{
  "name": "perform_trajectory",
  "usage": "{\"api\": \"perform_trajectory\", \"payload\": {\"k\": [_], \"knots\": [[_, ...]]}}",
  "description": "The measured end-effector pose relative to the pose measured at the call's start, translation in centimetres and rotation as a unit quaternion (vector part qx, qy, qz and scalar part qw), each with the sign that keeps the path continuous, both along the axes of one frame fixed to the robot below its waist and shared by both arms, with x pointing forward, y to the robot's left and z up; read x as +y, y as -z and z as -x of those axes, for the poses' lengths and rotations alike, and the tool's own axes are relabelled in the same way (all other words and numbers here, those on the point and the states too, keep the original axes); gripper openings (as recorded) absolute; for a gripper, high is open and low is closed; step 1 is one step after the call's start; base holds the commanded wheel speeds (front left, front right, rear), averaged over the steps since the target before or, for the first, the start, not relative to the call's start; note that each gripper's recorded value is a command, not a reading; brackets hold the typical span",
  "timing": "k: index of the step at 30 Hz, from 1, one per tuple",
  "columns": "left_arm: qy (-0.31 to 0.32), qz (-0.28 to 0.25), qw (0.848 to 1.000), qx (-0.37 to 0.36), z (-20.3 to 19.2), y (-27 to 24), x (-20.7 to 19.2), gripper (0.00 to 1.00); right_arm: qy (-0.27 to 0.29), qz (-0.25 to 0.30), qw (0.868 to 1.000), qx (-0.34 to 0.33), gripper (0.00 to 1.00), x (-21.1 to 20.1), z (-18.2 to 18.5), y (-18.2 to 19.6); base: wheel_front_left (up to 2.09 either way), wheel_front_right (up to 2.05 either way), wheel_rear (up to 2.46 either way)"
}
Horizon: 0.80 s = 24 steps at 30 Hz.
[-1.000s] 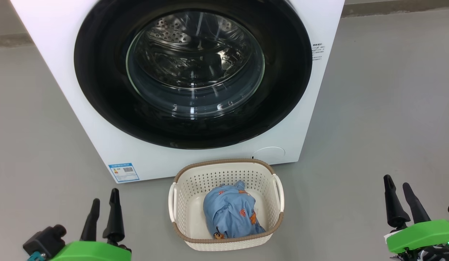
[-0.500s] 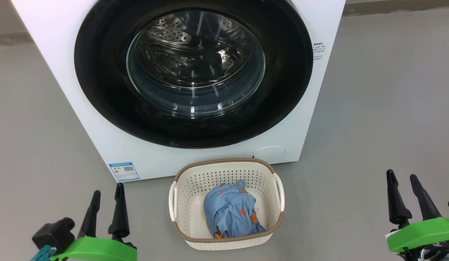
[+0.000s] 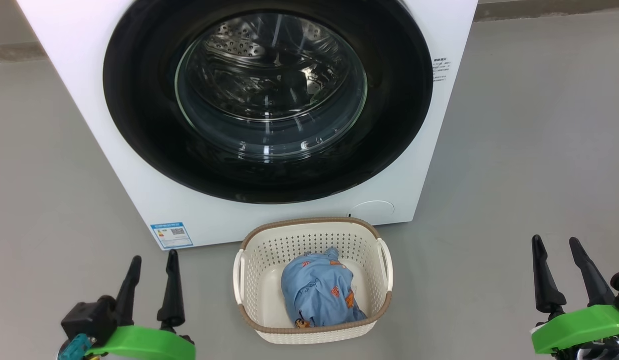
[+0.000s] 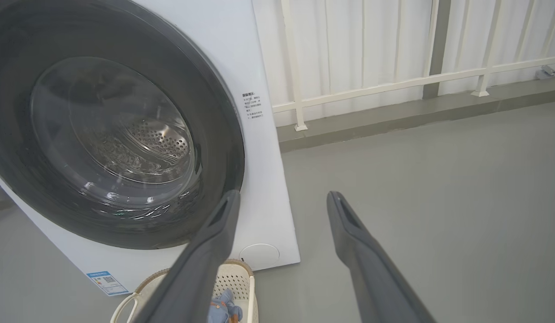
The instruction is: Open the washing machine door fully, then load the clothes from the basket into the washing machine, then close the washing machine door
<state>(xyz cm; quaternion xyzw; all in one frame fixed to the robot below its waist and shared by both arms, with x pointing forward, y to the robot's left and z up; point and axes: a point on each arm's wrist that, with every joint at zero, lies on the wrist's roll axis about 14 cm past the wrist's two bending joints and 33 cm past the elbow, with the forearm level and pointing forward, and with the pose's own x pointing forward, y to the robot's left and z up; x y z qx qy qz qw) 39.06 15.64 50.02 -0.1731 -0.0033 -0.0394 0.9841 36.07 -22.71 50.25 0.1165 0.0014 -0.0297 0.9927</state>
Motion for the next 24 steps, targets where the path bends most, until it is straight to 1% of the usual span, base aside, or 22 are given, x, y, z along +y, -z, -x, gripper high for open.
{"api": "perform_trajectory", "payload": {"k": [10,19,24], "knots": [[0.008,-0.048,0.999,-0.017,-0.2,-0.5,-0.4,1.00,-0.008,0.063,0.998,-0.010,1.00,0.1,-0.2,-0.7,0.00,0.00,0.00],[0.021,-0.097,0.995,-0.032,-0.3,-0.8,-1.0,1.00,-0.014,0.119,0.993,-0.018,1.00,0.0,-0.2,-1.3,0.00,0.00,0.00],[0.029,-0.118,0.992,-0.040,-0.4,-1.1,-1.5,1.00,-0.015,0.134,0.991,-0.022,1.00,-0.1,-0.2,-1.5,0.00,0.00,0.00]]}}
